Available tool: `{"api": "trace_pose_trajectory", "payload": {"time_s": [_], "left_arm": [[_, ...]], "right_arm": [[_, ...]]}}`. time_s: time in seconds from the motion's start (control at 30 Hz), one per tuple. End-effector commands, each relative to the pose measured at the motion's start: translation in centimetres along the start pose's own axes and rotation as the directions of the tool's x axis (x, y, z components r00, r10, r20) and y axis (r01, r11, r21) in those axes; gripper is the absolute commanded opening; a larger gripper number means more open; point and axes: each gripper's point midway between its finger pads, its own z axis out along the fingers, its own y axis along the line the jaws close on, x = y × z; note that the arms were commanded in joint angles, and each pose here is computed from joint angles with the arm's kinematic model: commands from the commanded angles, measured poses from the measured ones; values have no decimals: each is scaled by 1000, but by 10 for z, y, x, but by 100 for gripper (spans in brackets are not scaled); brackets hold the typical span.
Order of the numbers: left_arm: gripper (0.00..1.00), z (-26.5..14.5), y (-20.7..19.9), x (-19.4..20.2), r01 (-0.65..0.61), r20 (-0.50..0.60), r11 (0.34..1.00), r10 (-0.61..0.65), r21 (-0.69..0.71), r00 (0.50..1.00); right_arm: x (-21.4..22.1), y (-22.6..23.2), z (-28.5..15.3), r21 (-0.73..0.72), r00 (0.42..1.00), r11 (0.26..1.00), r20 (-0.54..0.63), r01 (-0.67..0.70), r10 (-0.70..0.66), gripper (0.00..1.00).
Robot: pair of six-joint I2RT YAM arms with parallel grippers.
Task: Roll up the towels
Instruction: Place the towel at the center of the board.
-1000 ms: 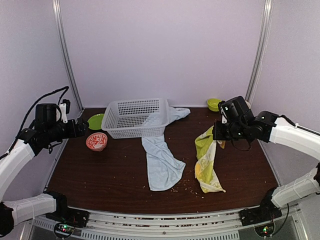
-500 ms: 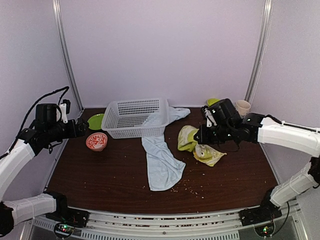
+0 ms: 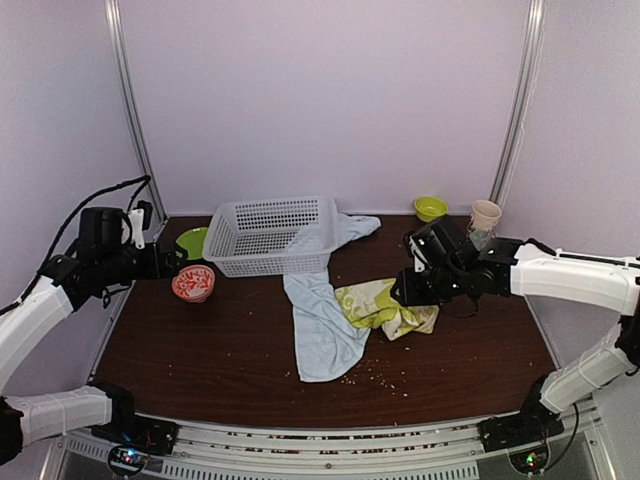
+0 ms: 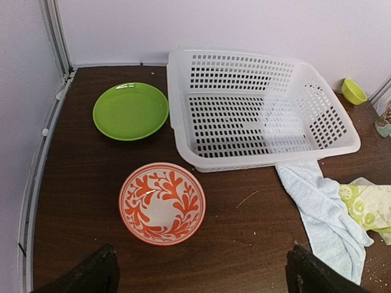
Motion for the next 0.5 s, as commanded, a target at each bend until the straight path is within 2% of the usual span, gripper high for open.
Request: {"api": "trace_pose_trajectory", "payload": {"time_s": [0.0, 0.07, 0.17, 0.3, 0.47], "left_arm": [[97, 4, -6, 1, -5, -1, 1000, 5, 12, 1000], [97, 7, -10, 2, 8, -11, 1000, -7, 21, 1000], [97, 18, -29, -7, 6, -14, 999, -5, 53, 1000], [97, 45, -54, -23, -33, -48, 998, 36, 53, 998], [95, 84, -60, -26, -112, -149, 994, 108, -16, 983]], "right_arm": [[4, -10, -17, 10, 999, 999, 19, 33, -33, 46], [-1, 11, -26, -62, 997, 996, 41, 63, -61, 53], [-6, 50, -26, -122, 990, 982, 37, 141, -137, 56], [3, 90, 12, -171, 980, 967, -35, 187, -195, 56], [25, 110, 68, -160, 960, 960, -130, 228, -249, 56]]}}
